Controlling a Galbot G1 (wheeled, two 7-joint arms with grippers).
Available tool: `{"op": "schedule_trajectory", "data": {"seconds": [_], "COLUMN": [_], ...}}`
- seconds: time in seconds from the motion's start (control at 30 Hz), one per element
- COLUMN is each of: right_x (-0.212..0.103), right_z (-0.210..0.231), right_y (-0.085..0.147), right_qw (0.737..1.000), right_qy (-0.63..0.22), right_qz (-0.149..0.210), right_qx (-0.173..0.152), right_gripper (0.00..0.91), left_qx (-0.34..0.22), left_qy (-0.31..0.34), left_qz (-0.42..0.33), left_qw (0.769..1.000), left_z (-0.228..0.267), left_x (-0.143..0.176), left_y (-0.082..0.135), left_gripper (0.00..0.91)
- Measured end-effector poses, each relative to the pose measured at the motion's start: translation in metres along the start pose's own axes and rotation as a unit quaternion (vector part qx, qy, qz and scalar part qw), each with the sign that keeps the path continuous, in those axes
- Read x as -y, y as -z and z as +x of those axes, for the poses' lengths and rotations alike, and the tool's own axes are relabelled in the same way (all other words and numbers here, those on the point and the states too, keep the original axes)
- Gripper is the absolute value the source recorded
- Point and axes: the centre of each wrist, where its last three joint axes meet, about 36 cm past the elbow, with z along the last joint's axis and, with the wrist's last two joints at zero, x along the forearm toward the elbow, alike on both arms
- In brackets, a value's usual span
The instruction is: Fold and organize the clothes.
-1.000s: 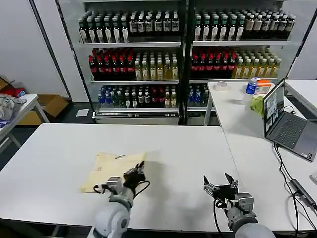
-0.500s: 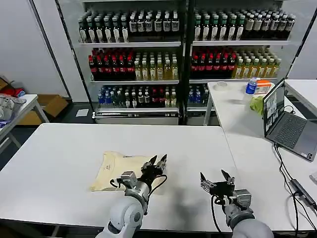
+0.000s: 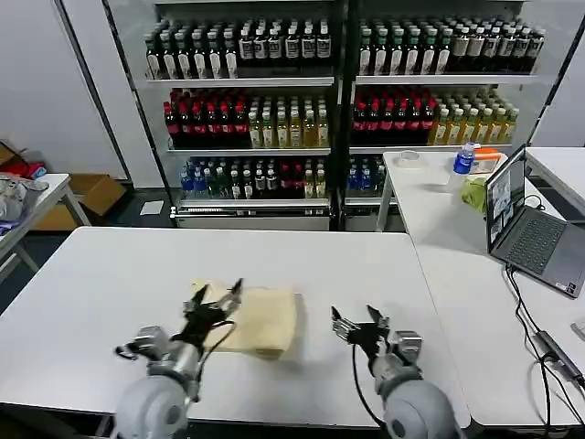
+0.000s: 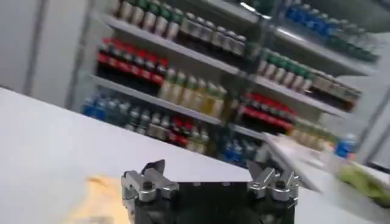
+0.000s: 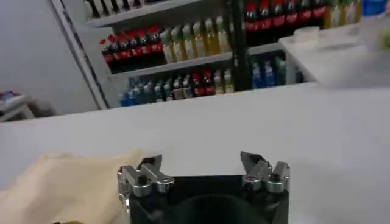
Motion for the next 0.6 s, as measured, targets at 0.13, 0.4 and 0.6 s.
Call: {"op": "schedule_trajectory", "data": {"seconds": [0.13,0.4,0.6], "right_x": [-0.020,-0.053,-0.071], "right_z": [-0.024,-0.070,-0.091], "right_y": [0.001,0.003,-0.003], "right_qw": [0.999,0.992,0.986], "right_qy": [0.019,0.037,0.042], "right_qz": [-0.041,-0.113,-0.148], "right_qx": [-0.014,-0.041,-0.068], "right_gripper": [0.907,0.907,0.907], "left_qx": [0.009,0.014,0.015], "left_qy": [0.036,0.074,0.085], "left_qz": [-0.011,-0.026,-0.032], "left_qw": [0.999,0.997,0.996], "left_z": [0.017,0.037,0.043], "left_x": [-0.024,-0.049,-0.057], "left_y": [0.006,0.011,0.014], "left_gripper": [0.907,0.907,0.907]}}
